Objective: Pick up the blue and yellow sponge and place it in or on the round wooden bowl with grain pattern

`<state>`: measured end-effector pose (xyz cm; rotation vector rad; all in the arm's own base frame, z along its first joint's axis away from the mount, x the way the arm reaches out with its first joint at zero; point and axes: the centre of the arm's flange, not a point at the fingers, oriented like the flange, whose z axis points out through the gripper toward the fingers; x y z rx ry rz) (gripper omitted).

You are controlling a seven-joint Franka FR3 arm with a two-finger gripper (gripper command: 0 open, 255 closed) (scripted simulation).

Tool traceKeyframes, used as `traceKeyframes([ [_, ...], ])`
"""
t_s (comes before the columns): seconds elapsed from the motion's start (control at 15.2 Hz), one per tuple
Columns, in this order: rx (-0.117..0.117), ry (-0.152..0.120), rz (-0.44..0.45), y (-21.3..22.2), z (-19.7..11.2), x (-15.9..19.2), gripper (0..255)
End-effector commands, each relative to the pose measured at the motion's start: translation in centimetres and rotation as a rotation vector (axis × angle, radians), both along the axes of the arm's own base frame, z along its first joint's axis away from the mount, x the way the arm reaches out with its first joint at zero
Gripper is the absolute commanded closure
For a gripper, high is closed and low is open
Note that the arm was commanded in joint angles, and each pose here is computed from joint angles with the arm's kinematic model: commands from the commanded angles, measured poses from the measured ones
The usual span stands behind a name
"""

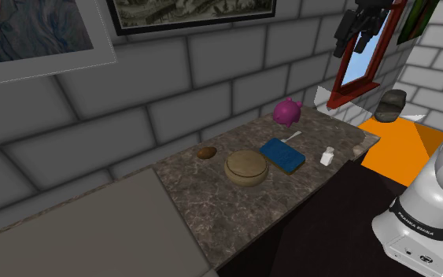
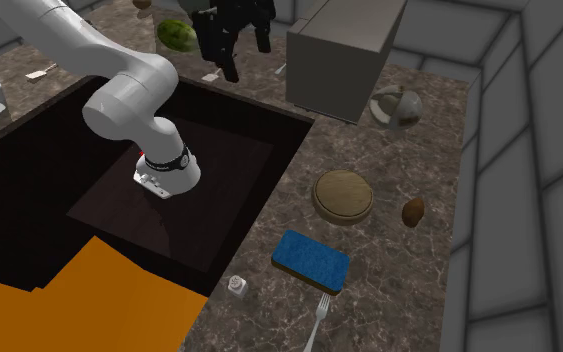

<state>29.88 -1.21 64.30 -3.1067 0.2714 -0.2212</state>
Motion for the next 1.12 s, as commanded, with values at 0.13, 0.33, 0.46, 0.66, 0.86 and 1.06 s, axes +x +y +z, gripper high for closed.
traceKeyframes([
  [0.13, 0.047, -0.005, 0.003, -2.7, -1.8, 0.4, 0],
  [0.33, 0.118, -0.012, 0.008, -6.5, -4.6, 1.0, 0],
  [0.46, 0.166, -0.016, 0.011, -8.9, -6.7, 1.4, 0],
  [0.66, 0.237, -0.023, 0.016, -12.4, -10.0, 2.1, 0],
  [0.86, 0.308, -0.031, 0.021, -15.6, -13.6, 2.8, 0],
  [1.06, 0.379, -0.038, 0.026, -18.6, -17.3, 3.6, 0],
])
